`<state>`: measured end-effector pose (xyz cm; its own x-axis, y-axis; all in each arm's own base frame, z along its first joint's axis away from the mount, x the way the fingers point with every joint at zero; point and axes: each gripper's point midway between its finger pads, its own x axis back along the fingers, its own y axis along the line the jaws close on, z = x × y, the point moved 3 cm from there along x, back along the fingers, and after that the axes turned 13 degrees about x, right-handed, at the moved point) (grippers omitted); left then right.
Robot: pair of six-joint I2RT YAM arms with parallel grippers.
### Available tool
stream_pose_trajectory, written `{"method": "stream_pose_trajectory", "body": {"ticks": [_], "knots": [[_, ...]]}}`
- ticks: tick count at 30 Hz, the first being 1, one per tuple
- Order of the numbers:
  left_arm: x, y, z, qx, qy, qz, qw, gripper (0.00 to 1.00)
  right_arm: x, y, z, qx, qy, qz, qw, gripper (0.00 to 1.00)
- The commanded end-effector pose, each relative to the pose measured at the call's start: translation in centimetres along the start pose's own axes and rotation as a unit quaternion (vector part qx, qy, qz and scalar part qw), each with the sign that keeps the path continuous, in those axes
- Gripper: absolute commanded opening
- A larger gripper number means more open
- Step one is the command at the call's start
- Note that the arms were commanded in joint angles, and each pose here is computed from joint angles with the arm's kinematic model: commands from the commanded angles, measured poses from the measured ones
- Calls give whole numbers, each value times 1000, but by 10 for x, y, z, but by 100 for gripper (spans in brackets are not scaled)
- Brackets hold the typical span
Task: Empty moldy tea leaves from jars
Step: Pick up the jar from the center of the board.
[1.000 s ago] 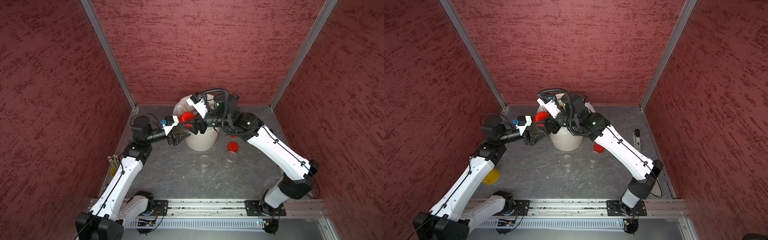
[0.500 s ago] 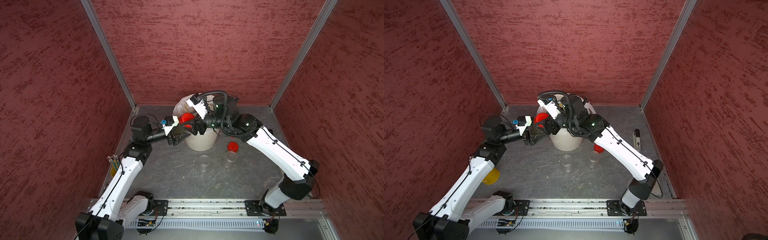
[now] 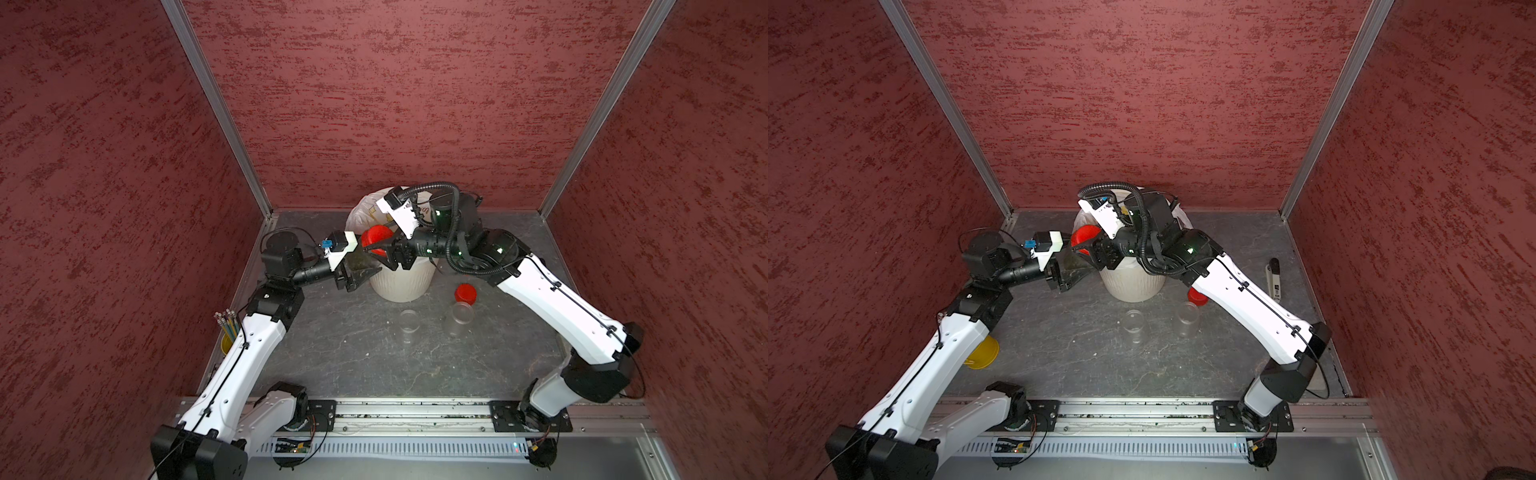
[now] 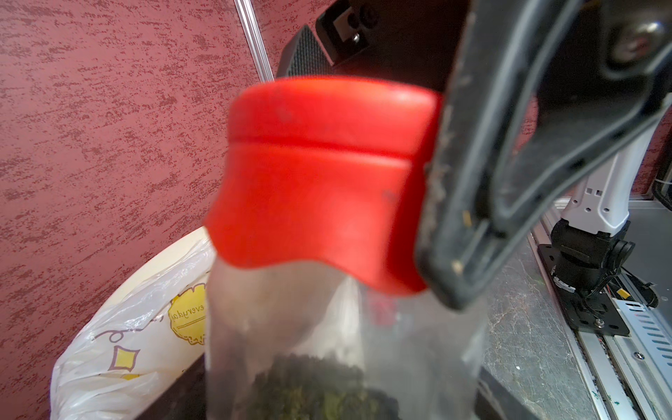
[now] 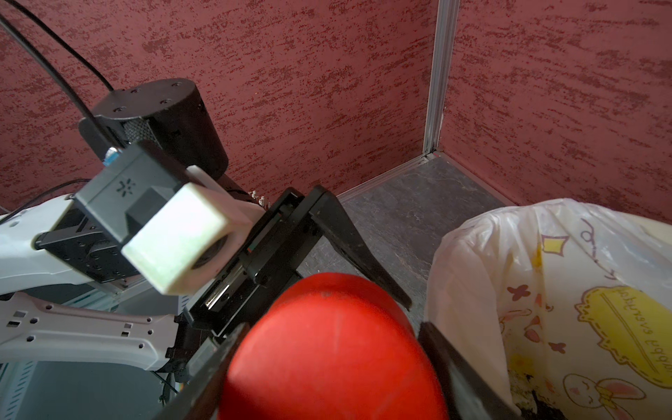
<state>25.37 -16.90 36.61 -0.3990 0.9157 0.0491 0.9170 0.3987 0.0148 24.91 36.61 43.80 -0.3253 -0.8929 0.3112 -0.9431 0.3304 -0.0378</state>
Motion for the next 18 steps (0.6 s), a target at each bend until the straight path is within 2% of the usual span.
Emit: {"method": "stream_pose_trajectory", "body": {"ticks": [1,5,10,18], "knots": [[3,4,-3,-3,-4,-14,1000,81,18,4,-6,2,-9,2,1000,22],[2,3,-3,-2,-2,-9,1000,76,17,4,-4,0,-6,1,1000,22],[2,2,-3,-4,0,-6,1000,71,15,2,0,-1,-1,4,1000,28],[2,1,-3,-4,2,-3,1000,69,13,-3,3,-2,0,12,1000,29]]}}
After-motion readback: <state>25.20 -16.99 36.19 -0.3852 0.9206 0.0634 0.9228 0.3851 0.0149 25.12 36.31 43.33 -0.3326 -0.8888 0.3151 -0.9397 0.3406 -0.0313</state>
